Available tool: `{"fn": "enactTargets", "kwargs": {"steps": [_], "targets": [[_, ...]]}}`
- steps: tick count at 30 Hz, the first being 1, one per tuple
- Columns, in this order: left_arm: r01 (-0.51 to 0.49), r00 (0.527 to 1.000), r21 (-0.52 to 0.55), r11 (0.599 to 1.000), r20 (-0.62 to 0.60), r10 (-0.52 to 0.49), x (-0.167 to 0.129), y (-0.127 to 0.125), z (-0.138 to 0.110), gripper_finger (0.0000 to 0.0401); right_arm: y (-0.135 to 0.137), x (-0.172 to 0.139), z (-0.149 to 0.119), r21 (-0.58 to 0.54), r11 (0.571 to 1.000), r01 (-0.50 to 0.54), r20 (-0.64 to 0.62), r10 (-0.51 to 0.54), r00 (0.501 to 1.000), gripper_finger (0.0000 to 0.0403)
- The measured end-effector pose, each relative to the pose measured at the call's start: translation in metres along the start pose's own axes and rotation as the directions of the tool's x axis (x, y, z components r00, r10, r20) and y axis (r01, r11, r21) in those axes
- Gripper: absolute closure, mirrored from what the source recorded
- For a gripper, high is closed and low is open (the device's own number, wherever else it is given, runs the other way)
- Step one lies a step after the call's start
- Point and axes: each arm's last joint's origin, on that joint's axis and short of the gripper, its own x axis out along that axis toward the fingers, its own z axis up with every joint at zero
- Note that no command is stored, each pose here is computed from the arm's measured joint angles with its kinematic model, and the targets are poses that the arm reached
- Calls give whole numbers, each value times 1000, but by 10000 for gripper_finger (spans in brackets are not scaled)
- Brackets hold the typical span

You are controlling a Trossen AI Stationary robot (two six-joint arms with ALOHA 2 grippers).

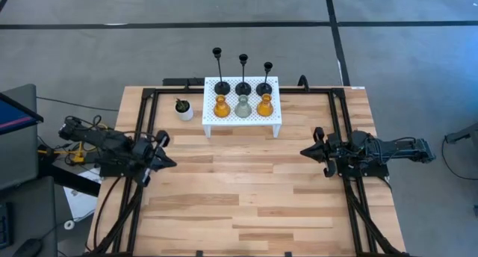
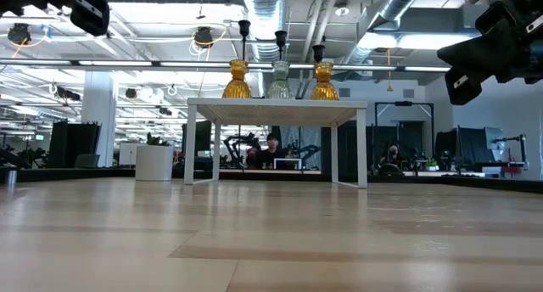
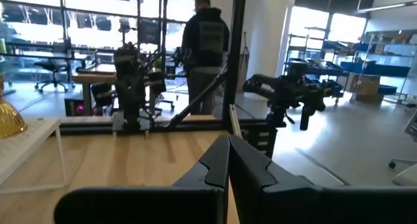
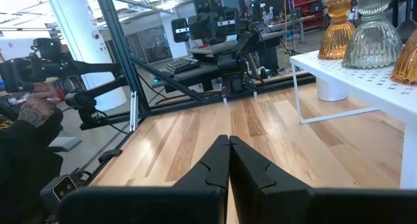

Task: Pick & Place candle stick holders
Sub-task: Return to Home Position

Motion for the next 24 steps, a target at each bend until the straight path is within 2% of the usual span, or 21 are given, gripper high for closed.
{"fn": "enactTargets", "kwargs": {"steps": [5, 10, 15, 19, 24], "targets": [[2, 1000, 0, 1000, 0, -2, 0, 0, -2, 393, 0, 0, 0, 0, 1000, 0, 0, 0, 1000, 403], [9, 1000, 1, 1000, -12, -9, 4, 0, -29, 393, 0, 0, 0, 0, 1000, 0, 0, 0, 1000, 403], [83, 997, 15, 996, 6, -83, 5, -1, -55, 393, 0, 0, 0, 0, 1000, 0, 0, 0, 1000, 403], [114, 993, 10, 993, 9, -114, 5, -2, -55, 394, 0, 0, 0, 0, 1000, 0, 0, 0, 1000, 403], [109, 988, -22, 994, -111, -110, 5, -2, -66, 392, 0, 0, 0, 0, 1000, 0, 0, 0, 1000, 403]]}}
